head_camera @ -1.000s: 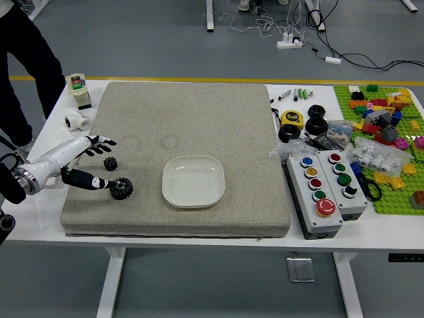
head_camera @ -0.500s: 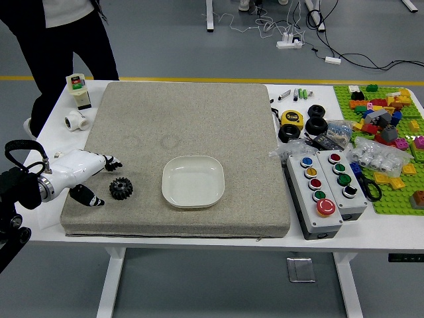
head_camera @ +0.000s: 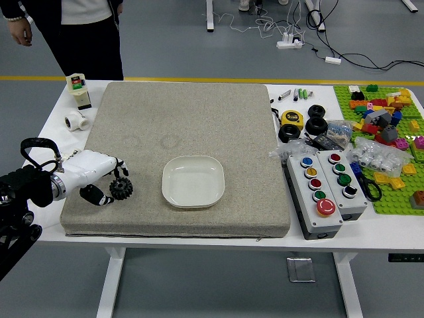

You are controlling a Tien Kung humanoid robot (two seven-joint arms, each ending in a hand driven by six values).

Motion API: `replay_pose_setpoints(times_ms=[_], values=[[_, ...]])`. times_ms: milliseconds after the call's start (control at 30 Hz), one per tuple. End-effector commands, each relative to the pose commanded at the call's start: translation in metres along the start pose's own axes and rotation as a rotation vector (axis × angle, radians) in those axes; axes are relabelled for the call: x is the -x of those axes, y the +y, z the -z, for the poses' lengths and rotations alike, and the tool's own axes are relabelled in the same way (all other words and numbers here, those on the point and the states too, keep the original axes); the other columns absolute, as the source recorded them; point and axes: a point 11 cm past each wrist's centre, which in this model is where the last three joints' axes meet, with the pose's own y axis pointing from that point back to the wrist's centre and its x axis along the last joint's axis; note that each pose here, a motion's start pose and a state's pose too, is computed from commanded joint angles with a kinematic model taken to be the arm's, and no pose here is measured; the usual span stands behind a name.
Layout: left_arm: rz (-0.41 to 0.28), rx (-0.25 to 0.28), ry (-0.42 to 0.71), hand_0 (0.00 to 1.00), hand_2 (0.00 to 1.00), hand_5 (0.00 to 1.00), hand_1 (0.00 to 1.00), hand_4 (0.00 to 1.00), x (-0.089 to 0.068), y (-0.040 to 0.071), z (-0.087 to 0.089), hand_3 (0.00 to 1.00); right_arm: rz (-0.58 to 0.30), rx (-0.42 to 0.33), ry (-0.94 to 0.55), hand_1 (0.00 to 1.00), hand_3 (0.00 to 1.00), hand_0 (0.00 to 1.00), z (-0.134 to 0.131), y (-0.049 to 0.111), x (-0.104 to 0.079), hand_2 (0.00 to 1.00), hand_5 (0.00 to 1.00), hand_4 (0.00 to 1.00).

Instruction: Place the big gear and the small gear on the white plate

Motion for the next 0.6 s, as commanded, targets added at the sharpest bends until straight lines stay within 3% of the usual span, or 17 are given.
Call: replay_pose_setpoints(times_ms=[167, 200, 367, 400, 567, 600], values=[[0.018, 0.001, 0.007, 0.544, 0.600, 0.087, 0.575, 0.735, 0.0028, -0.0066, -0.0029, 0.629, 0.000, -0.001, 0.001, 0.819, 0.826, 0.783, 0.0004, 0.0001, 0.0006, 0.854, 0.820, 0.957], [0.018, 0.002, 0.009, 0.530, 0.585, 0.065, 0.558, 0.665, 0.0029, -0.0070, -0.0032, 0.616, 0.000, -0.001, 0.001, 0.818, 0.825, 0.782, 0.0005, 0.0001, 0.0006, 0.854, 0.820, 0.957], [0.016, 0.008, 0.021, 0.530, 0.585, 0.065, 0.558, 0.665, 0.0014, -0.0103, -0.0062, 0.616, 0.000, -0.002, 0.002, 0.818, 0.825, 0.782, 0.0004, 0.0001, 0.0007, 0.854, 0.820, 0.957], [0.015, 0.008, 0.024, 0.459, 0.540, 0.002, 0.505, 0.543, 0.0011, -0.0109, -0.0065, 0.580, 0.000, -0.002, 0.001, 0.818, 0.823, 0.780, 0.0005, 0.0001, 0.0005, 0.854, 0.820, 0.957], [0.010, 0.014, 0.032, 0.459, 0.540, 0.002, 0.505, 0.543, -0.0005, -0.0120, -0.0076, 0.580, -0.001, -0.003, 0.002, 0.818, 0.823, 0.780, 0.0008, 0.0001, 0.0005, 0.854, 0.820, 0.957], [0.007, 0.013, 0.037, 0.399, 0.493, 0.002, 0.448, 0.345, -0.0014, -0.0121, -0.0069, 0.534, -0.001, -0.003, 0.001, 0.818, 0.824, 0.780, 0.0006, 0.0001, 0.0004, 0.853, 0.820, 0.957]])
